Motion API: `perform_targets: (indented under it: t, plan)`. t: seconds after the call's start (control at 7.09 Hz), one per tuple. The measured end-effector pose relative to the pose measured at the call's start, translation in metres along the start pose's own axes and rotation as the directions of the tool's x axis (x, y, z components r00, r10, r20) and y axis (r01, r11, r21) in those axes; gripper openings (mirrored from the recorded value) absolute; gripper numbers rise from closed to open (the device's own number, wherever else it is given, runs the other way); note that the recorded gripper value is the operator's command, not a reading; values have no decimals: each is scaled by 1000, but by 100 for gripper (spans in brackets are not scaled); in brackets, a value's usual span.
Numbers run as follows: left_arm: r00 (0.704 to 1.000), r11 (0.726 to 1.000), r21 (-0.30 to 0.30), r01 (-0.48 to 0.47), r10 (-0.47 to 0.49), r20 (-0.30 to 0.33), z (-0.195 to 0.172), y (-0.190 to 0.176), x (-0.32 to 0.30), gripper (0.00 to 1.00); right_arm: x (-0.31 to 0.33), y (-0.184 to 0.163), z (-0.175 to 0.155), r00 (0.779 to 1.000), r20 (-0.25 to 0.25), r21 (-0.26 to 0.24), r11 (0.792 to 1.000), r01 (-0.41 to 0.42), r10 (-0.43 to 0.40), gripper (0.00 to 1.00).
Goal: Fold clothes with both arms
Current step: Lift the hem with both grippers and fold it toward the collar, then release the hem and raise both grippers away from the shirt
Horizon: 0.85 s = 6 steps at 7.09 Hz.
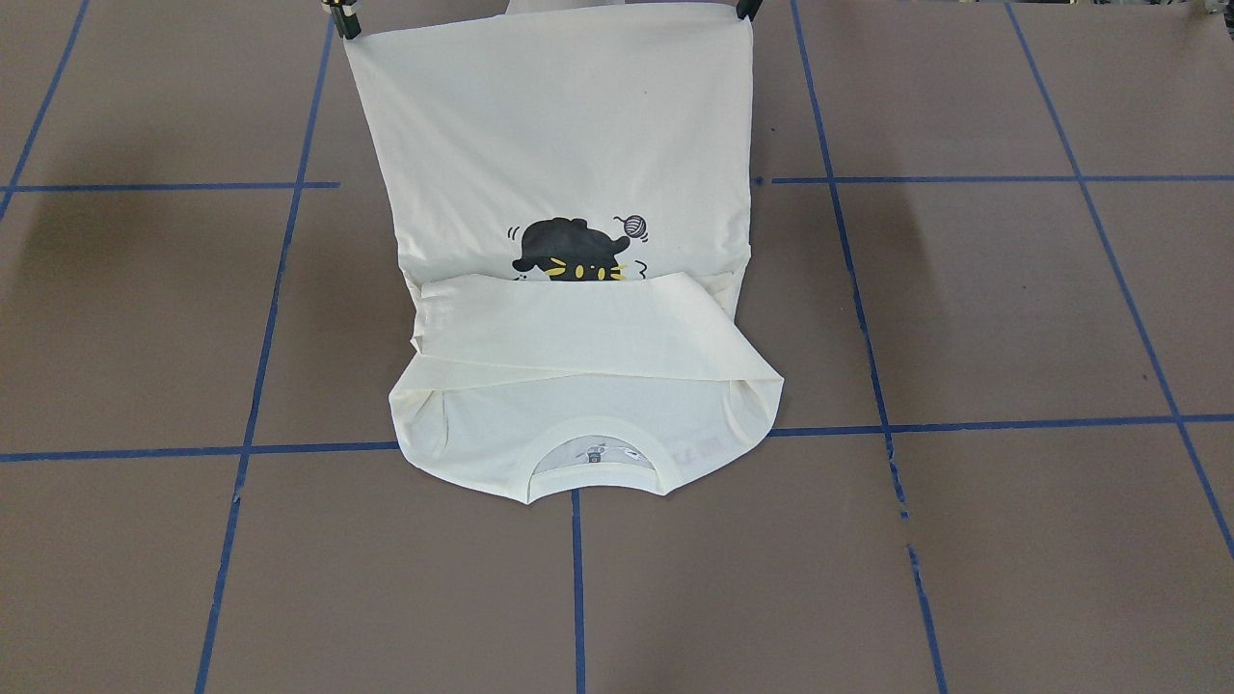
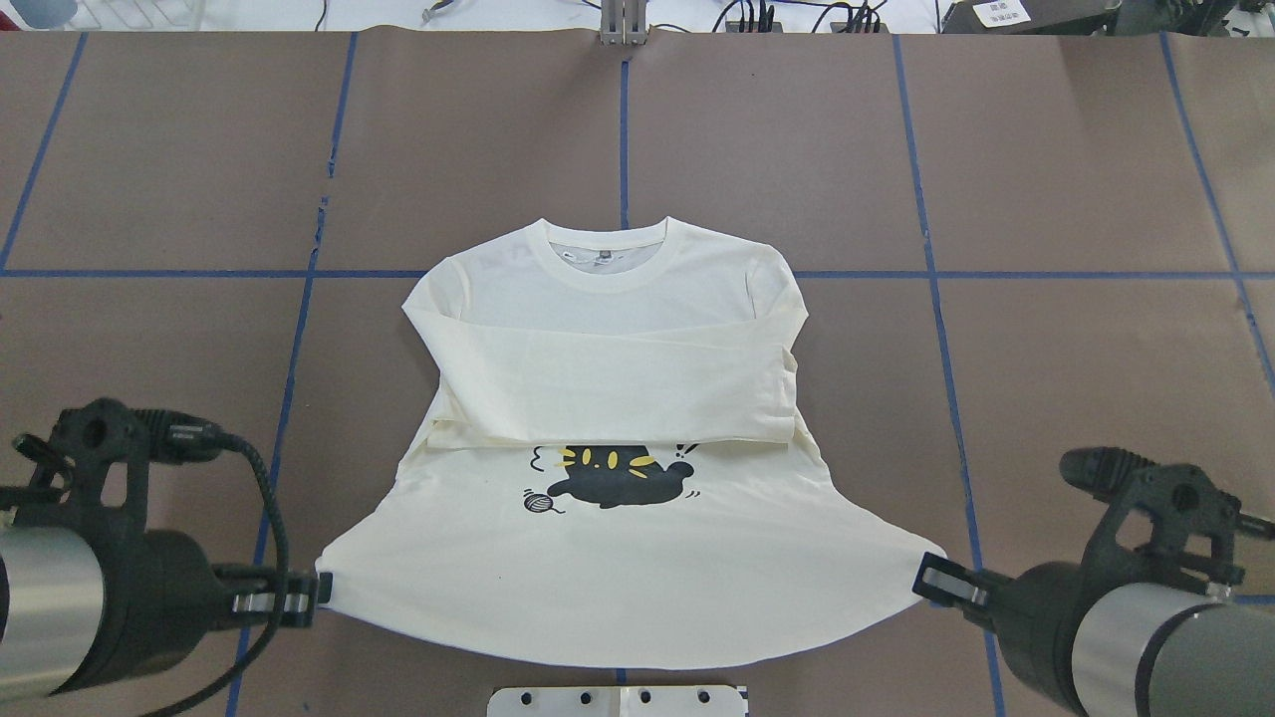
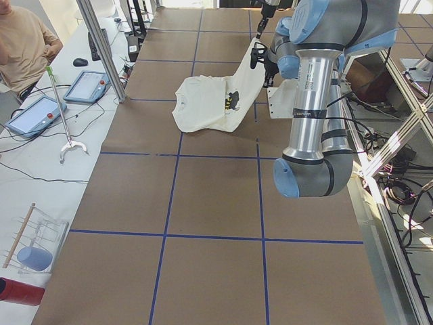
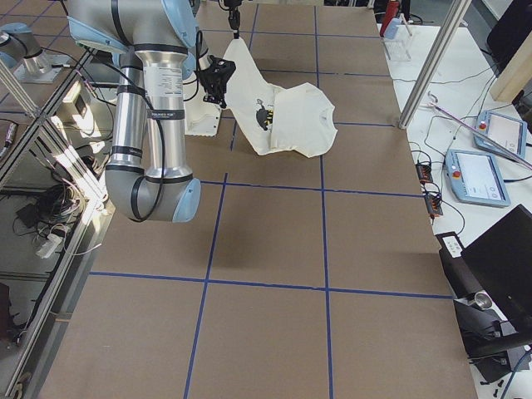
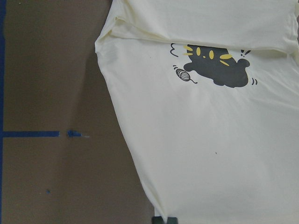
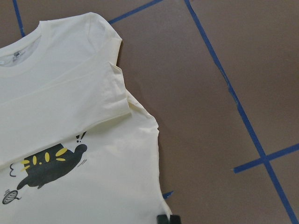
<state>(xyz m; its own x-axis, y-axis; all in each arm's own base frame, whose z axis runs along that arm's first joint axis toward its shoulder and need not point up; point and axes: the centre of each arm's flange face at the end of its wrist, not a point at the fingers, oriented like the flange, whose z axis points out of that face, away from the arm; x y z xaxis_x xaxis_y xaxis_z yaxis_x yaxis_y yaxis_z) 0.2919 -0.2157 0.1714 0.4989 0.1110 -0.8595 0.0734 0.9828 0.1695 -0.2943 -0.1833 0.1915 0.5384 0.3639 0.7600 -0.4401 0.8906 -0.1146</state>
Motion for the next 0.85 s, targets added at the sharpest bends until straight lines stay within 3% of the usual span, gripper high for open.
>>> perform_targets:
  t: [0.28, 0.56, 0.85]
  plan:
    - [995, 992, 100, -78, 71, 71, 7, -70, -8, 0, -32, -42, 5, 1000, 17, 36, 999, -13, 13, 0]
    - [982, 983, 140, -116, 93, 162, 35, -132, -12, 0, -73, -79, 39, 1000, -19, 114, 993, -8, 10, 0]
    - [972, 978, 158, -135, 99, 215, 75, -182, -18, 0, -108, -123, 87, 998, -57, 164, 987, 7, 2, 0]
